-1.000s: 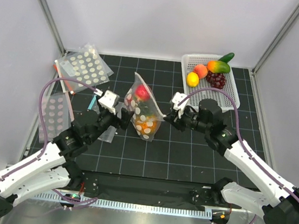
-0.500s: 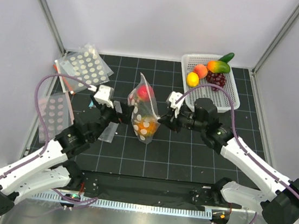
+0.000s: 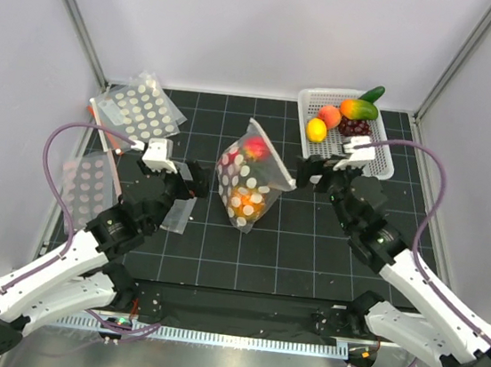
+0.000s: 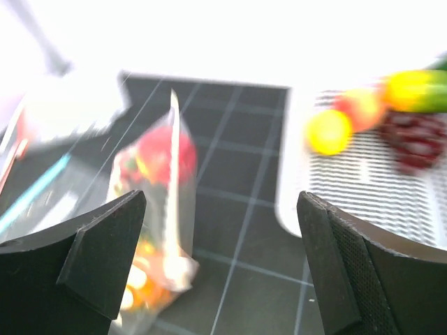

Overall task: Place the food in the zip-top bag and seal the zipper
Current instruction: Place the zipper food storage bag at the center of the board, then reset both arms

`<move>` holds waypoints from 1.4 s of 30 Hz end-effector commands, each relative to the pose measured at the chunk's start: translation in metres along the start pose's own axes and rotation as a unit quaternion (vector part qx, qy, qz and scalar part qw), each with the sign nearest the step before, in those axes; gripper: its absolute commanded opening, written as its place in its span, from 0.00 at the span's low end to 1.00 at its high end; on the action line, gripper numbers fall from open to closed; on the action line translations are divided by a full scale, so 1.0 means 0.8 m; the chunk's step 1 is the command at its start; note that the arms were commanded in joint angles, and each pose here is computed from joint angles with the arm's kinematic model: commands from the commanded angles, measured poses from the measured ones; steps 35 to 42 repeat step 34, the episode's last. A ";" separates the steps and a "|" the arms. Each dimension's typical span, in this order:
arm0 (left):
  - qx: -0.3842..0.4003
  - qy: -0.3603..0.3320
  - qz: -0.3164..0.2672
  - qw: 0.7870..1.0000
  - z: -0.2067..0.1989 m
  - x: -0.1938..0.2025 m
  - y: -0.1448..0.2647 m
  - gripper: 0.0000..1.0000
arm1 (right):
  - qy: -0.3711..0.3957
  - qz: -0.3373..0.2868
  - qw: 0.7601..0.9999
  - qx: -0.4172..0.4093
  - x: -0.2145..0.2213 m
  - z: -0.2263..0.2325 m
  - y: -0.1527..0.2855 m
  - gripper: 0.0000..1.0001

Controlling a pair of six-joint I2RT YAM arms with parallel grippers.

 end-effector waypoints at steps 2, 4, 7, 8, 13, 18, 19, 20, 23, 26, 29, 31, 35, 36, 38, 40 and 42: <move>-0.017 0.025 -0.032 0.999 -0.003 -0.025 0.005 1.00 | -0.077 -0.058 0.982 0.164 -0.026 -0.055 0.025 0.98; -0.018 0.026 -0.036 0.999 -0.002 -0.028 0.007 1.00 | -0.104 -0.076 0.969 0.212 -0.030 -0.071 0.037 0.99; -0.017 0.027 -0.042 0.999 0.000 -0.031 0.011 1.00 | -0.141 -0.087 0.955 0.247 -0.031 -0.082 0.048 1.00; -0.018 0.027 -0.042 0.999 0.001 -0.030 0.012 1.00 | -0.148 -0.079 0.948 0.271 -0.026 -0.089 0.053 1.00; -0.011 0.036 -0.043 0.998 0.001 -0.030 0.015 1.00 | -0.207 -0.053 0.923 0.321 -0.013 -0.097 0.062 0.99; -0.015 0.038 -0.041 0.998 0.004 -0.025 0.013 1.00 | -0.165 0.012 0.947 0.276 0.011 -0.084 0.068 1.00; -0.018 0.037 -0.040 0.998 0.005 -0.022 0.012 1.00 | -0.161 0.013 0.947 0.278 0.018 -0.085 0.069 0.99; -0.018 0.039 -0.040 0.998 0.005 -0.021 0.010 1.00 | -0.172 0.006 0.942 0.289 0.026 -0.088 0.074 1.00; -0.020 0.036 -0.036 0.998 0.005 -0.018 0.007 1.00 | -0.192 -0.015 0.933 0.305 0.039 -0.095 0.084 1.00; -0.026 0.029 -0.036 0.999 0.007 -0.017 0.005 1.00 | -0.202 -0.037 0.940 0.272 0.044 -0.087 0.083 1.00; -0.036 0.032 -0.045 0.998 0.011 -0.018 0.005 1.00 | -0.211 -0.054 0.939 0.267 0.047 -0.087 0.083 1.00; -0.042 0.032 -0.048 0.997 0.014 -0.018 0.005 1.00 | -0.202 -0.046 0.939 0.276 0.050 -0.087 0.079 1.00; -0.046 0.028 -0.046 0.997 0.015 -0.014 0.002 1.00 | -0.186 -0.025 0.937 0.295 0.052 -0.090 0.075 1.00; -0.046 0.028 -0.046 0.997 0.015 -0.014 0.002 1.00 | -0.186 -0.025 0.937 0.295 0.052 -0.090 0.075 1.00; -0.046 0.028 -0.046 0.997 0.015 -0.014 0.002 1.00 | -0.186 -0.025 0.937 0.295 0.052 -0.090 0.075 1.00; -0.046 0.028 -0.046 0.997 0.015 -0.014 0.002 1.00 | -0.186 -0.025 0.937 0.295 0.052 -0.090 0.075 1.00; -0.046 0.028 -0.046 0.997 0.015 -0.014 0.002 1.00 | -0.186 -0.025 0.937 0.295 0.052 -0.090 0.075 1.00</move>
Point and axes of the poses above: each gripper's point midway between its finger pads, its own y axis back along the fingers, its own z axis along the line the jaws close on, x = y × z, the point moved 5 cm from there along y, back along the fingers, and after that the axes turned 12 degrees about y, right-handed, at the moved point
